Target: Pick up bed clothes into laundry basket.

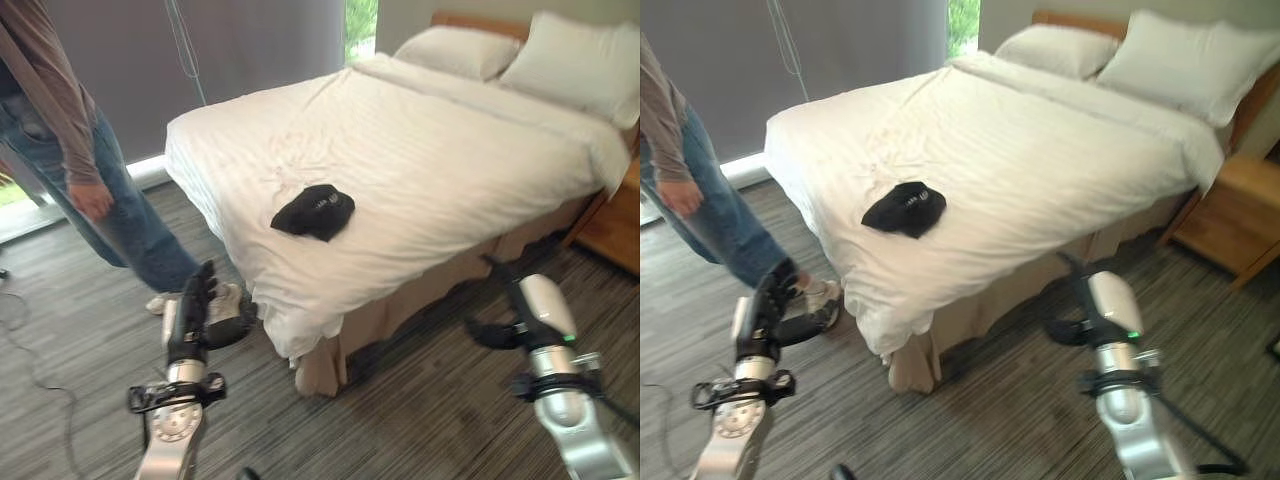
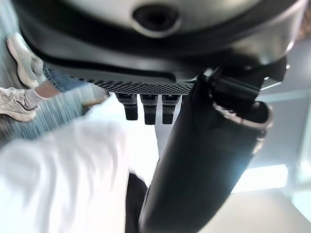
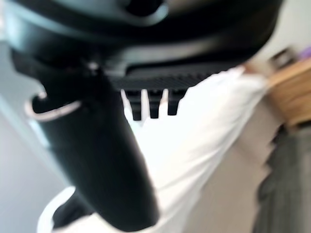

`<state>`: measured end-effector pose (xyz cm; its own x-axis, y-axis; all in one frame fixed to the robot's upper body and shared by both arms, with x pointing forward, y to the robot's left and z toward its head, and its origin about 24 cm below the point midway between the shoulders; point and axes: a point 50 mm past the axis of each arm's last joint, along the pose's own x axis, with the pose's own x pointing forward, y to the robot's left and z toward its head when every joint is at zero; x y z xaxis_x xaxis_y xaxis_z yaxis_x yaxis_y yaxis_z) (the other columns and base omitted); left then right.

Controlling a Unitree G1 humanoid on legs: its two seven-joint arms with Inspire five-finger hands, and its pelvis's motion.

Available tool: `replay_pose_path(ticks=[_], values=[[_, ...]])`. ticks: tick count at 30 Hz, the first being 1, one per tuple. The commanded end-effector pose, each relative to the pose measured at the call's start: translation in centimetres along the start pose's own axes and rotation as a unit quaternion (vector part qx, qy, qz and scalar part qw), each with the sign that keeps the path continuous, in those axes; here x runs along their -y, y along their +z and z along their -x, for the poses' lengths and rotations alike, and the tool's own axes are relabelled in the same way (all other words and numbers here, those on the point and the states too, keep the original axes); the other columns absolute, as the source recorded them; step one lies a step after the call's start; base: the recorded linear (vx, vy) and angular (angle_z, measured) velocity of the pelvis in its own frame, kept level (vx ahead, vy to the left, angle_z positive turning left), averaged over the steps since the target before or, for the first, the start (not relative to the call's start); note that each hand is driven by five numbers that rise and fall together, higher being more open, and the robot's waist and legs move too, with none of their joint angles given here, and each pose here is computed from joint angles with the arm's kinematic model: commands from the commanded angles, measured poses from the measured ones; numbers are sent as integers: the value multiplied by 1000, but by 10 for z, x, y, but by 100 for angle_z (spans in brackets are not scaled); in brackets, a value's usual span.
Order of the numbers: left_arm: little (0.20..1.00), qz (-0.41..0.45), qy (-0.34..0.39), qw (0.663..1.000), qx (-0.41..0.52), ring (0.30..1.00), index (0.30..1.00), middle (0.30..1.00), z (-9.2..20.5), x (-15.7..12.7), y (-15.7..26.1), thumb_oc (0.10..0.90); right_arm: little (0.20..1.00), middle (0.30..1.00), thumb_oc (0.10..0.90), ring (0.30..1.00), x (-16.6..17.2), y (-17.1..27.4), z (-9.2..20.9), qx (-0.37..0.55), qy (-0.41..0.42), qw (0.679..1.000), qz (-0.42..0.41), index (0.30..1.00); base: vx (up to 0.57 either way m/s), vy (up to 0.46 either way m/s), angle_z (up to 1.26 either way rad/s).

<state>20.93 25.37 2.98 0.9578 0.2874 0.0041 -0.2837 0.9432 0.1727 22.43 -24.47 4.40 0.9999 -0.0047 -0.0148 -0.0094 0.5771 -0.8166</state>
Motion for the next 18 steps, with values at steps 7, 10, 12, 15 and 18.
replay_pose_path(ticks=[7,10,12,15,18], values=[[900,-5,-58,987,151,900,900,900,-40,10,66,800,900,900,800,900,103,-12,-79,-44,-171,977,120,900,267,202,25],[900,-10,-74,986,151,900,900,900,-44,14,66,800,900,900,800,900,118,-17,-82,-61,-195,971,120,900,283,113,36],[900,-16,-76,987,141,900,900,900,-44,13,62,800,900,900,800,900,124,-18,-82,-64,-202,970,123,900,276,44,34],[900,-29,-83,988,129,900,900,900,-44,12,56,800,900,900,800,900,125,-17,-83,-62,-194,969,139,900,245,3,61],[900,-41,-89,987,128,900,900,900,-46,13,54,800,900,900,800,900,127,-13,-86,-51,-187,969,152,900,230,-82,9]])
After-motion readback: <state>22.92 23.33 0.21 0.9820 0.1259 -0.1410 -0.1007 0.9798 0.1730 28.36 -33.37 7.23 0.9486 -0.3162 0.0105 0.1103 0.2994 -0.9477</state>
